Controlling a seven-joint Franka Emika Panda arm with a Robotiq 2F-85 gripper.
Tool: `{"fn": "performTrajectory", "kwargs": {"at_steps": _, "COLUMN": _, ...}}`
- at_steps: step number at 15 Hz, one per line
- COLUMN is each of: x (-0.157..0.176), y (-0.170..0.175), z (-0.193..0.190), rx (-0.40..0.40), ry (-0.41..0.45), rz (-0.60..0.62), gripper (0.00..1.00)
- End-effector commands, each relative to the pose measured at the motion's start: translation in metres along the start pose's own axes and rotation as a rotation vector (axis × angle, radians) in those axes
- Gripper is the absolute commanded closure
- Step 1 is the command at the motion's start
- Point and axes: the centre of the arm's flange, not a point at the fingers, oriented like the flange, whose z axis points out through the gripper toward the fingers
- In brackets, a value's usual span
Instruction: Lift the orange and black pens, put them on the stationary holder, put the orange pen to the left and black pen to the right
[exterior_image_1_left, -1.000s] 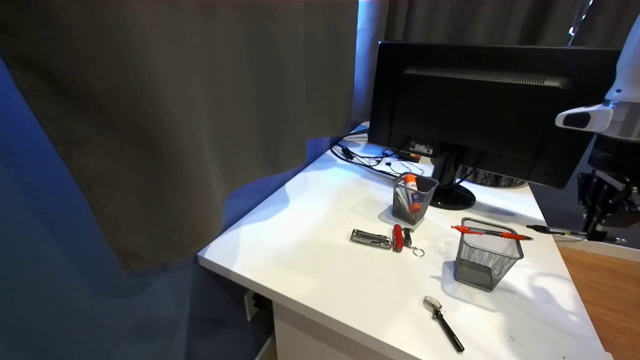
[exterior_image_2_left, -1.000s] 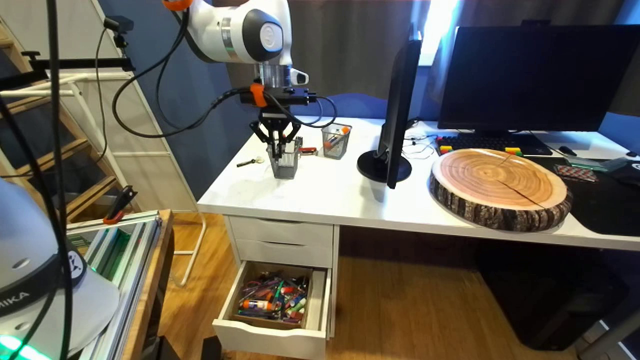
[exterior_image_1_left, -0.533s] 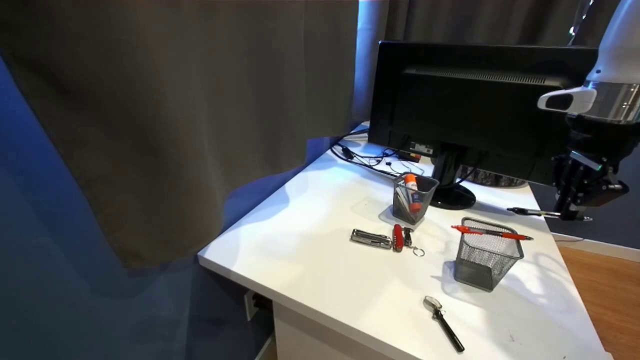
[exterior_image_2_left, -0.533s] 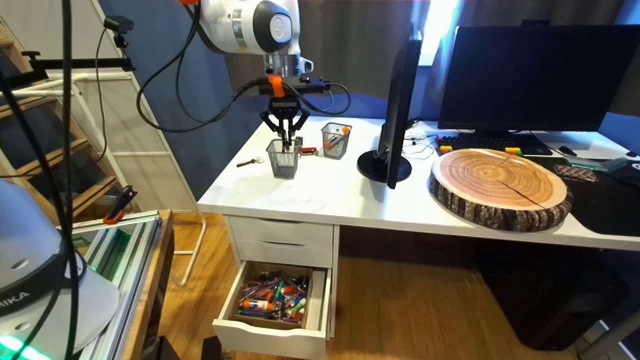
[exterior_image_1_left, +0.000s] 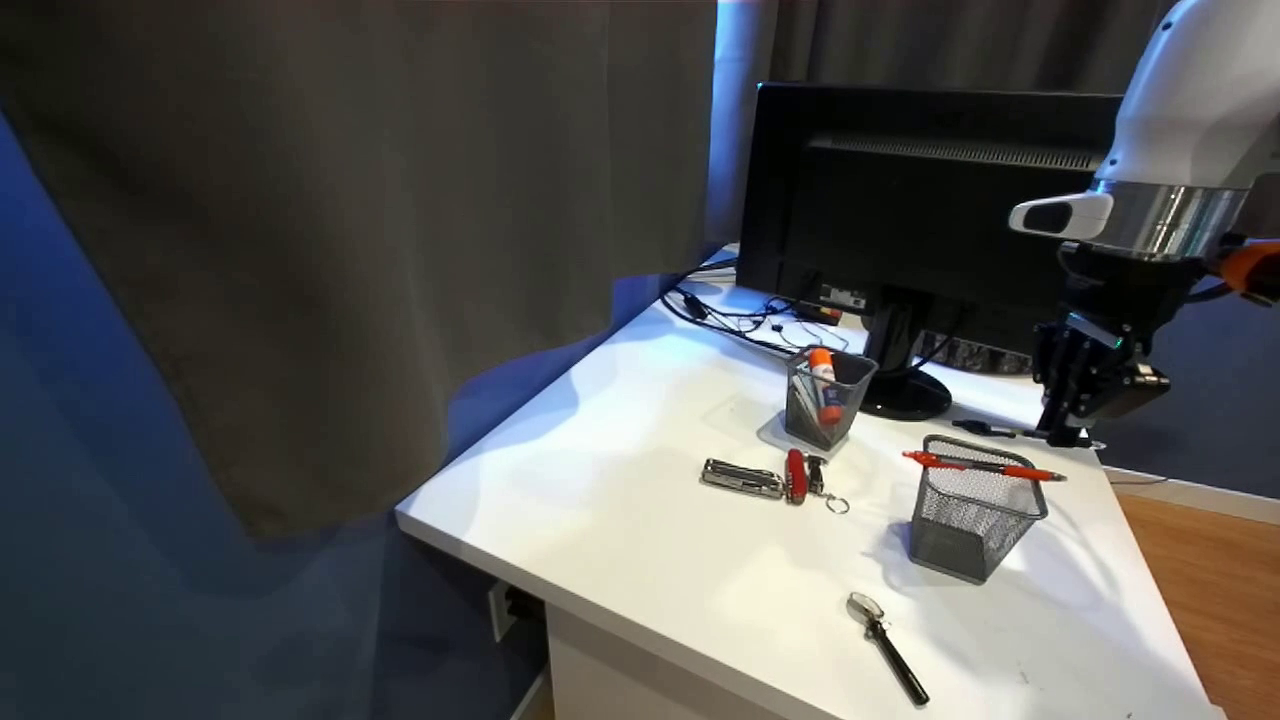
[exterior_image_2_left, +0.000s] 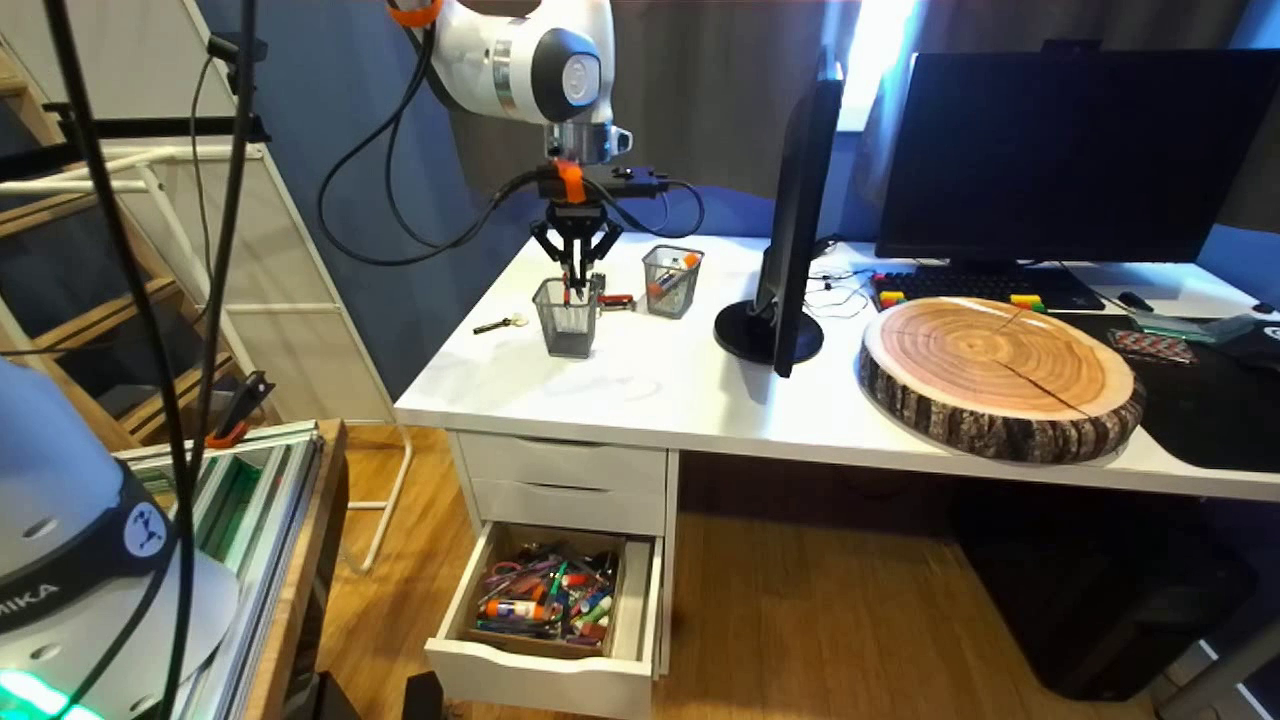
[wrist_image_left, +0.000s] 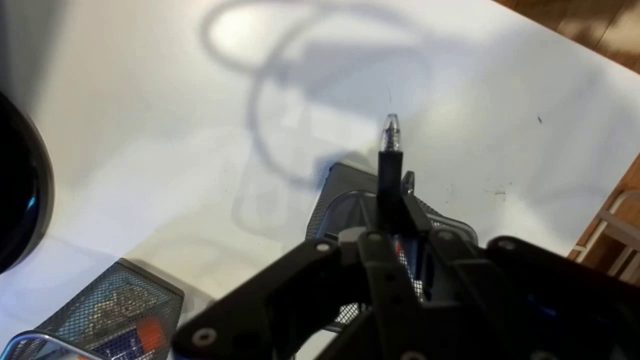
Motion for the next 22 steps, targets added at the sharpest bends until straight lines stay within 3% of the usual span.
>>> {"fn": "performTrajectory", "kwargs": {"at_steps": 1, "x": 0.017, "y": 0.018, "z": 0.009, "rx": 0.036, "ry": 0.007, "rz": 0.006, "gripper": 0.94}}
{"fn": "performTrajectory", "kwargs": {"at_steps": 22, "x": 0.039, "y": 0.037, "z": 0.025, "rx": 0.107, "ry": -0.050, "rz": 0.032, "gripper": 0.93}}
